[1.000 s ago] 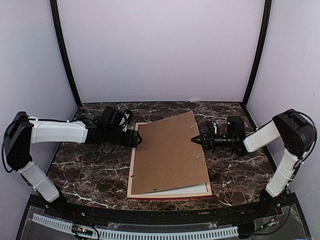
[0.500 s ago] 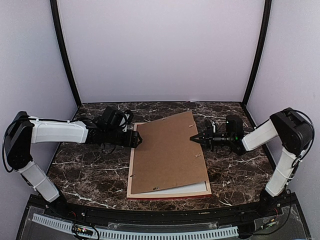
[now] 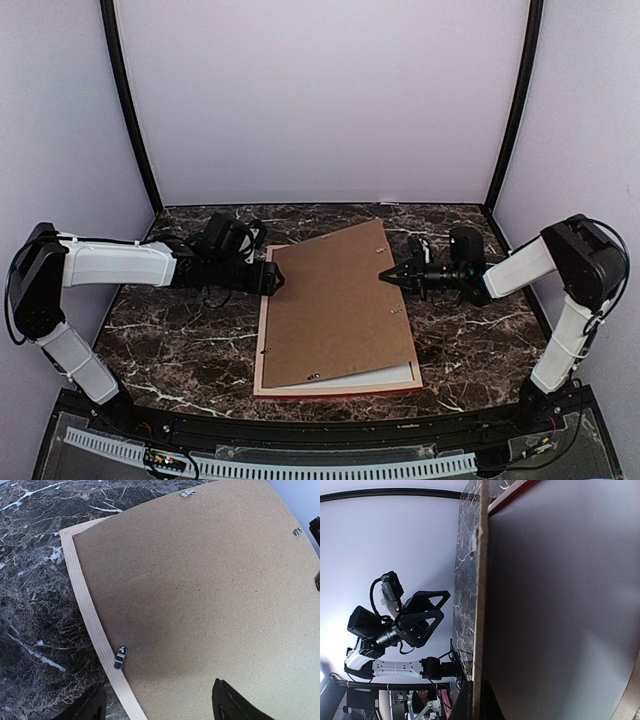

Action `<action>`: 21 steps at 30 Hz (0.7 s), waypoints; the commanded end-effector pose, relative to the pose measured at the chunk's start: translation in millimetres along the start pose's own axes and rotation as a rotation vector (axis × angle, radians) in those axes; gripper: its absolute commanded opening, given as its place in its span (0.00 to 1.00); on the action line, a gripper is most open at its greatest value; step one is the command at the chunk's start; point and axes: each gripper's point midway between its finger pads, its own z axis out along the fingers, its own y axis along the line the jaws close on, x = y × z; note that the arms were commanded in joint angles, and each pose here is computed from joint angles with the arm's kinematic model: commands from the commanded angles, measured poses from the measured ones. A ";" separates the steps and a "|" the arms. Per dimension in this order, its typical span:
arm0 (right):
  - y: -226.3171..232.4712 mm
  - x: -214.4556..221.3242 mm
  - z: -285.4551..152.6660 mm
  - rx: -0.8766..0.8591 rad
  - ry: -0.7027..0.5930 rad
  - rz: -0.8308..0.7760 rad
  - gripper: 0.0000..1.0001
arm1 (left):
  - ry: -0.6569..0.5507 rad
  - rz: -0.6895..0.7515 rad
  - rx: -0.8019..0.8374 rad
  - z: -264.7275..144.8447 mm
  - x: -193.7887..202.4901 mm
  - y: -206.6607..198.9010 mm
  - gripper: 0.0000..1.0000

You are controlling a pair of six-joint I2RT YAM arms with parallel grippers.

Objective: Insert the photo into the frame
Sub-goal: Place the backboard on the frame body.

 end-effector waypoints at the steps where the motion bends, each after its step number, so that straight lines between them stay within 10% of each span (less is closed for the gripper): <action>1: 16.9 -8.2 0.5 -0.039 -0.019 -0.108 0.00 | 0.031 0.002 -0.011 1.2 9.5 5.7 0.75; 21: 6.2 -8.4 2.1 0.006 -0.014 -0.108 0.19 | 0.129 0.102 0.034 31.2 22.1 -3.1 0.75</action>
